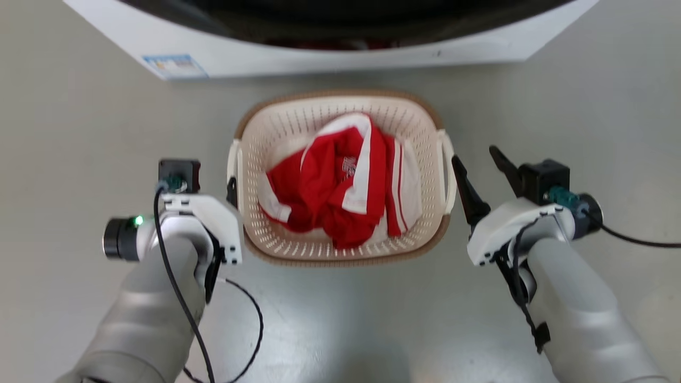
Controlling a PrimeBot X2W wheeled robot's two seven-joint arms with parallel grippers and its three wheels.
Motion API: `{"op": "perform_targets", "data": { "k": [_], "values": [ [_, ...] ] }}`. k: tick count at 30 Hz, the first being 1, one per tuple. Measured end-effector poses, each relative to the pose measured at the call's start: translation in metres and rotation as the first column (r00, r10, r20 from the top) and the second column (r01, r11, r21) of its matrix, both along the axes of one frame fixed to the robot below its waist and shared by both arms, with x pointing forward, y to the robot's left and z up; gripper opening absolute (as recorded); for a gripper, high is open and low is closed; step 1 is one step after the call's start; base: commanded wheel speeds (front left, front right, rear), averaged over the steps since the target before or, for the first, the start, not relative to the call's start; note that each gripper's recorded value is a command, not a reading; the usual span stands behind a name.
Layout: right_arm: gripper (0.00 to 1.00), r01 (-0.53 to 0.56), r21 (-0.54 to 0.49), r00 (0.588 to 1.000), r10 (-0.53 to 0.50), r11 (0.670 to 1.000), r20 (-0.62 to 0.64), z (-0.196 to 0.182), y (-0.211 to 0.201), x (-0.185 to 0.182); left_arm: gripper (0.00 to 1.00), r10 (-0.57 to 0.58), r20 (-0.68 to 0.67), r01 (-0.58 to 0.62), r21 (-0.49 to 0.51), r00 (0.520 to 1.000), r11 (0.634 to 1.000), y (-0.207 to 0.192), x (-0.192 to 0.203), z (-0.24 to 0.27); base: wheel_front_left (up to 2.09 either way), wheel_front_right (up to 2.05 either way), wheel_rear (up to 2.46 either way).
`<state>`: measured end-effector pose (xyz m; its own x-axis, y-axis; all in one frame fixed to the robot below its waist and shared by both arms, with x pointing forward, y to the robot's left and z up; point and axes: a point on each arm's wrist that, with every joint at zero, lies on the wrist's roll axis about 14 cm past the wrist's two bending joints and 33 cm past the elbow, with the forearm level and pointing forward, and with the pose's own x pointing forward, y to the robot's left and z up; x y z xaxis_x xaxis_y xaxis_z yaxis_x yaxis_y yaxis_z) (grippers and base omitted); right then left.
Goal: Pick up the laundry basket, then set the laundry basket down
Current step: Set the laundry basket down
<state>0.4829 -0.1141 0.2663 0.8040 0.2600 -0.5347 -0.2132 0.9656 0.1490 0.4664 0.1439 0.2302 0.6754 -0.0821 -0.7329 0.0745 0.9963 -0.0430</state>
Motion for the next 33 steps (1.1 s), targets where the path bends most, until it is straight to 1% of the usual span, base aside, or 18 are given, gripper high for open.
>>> {"op": "perform_targets", "data": {
  "k": [9, 16, 22, 26, 33],
  "values": [
    [1.00, 0.002, -0.023, 0.994, 0.001, 1.000, 0.109, 0.054, -0.006, -0.005, 1.00, 0.022, 0.117, -0.016, -0.053, 0.993, 0.998, -0.005, -0.006, 0.051, 0.00, 0.00, 0.00],
    [1.00, 0.018, -0.032, 0.981, -0.012, 0.999, 0.193, 0.091, -0.012, -0.009, 1.00, 0.025, 0.189, -0.009, -0.085, 0.982, 0.996, -0.010, -0.016, 0.079, 0.00, 0.00, 0.00],
    [1.00, 0.010, -0.052, 0.968, 0.003, 0.999, 0.253, 0.114, -0.013, -0.019, 1.00, 0.051, 0.260, -0.021, -0.119, 0.964, 0.993, -0.010, -0.021, 0.104, 0.00, 0.00, 0.00],
    [1.00, 0.026, -0.046, 0.950, -0.010, 0.999, 0.313, 0.137, -0.017, -0.025, 1.00, 0.066, 0.312, -0.027, -0.125, 0.948, 0.992, -0.005, -0.031, 0.121, 0.00, 0.00, 0.00],
    [1.00, 0.041, -0.053, 0.932, -0.019, 0.998, 0.361, 0.156, -0.026, -0.042, 1.00, 0.089, 0.386, -0.033, -0.151, 0.918, 0.988, -0.003, -0.041, 0.145, 0.00, 0.00, 0.00]
  ]
}}
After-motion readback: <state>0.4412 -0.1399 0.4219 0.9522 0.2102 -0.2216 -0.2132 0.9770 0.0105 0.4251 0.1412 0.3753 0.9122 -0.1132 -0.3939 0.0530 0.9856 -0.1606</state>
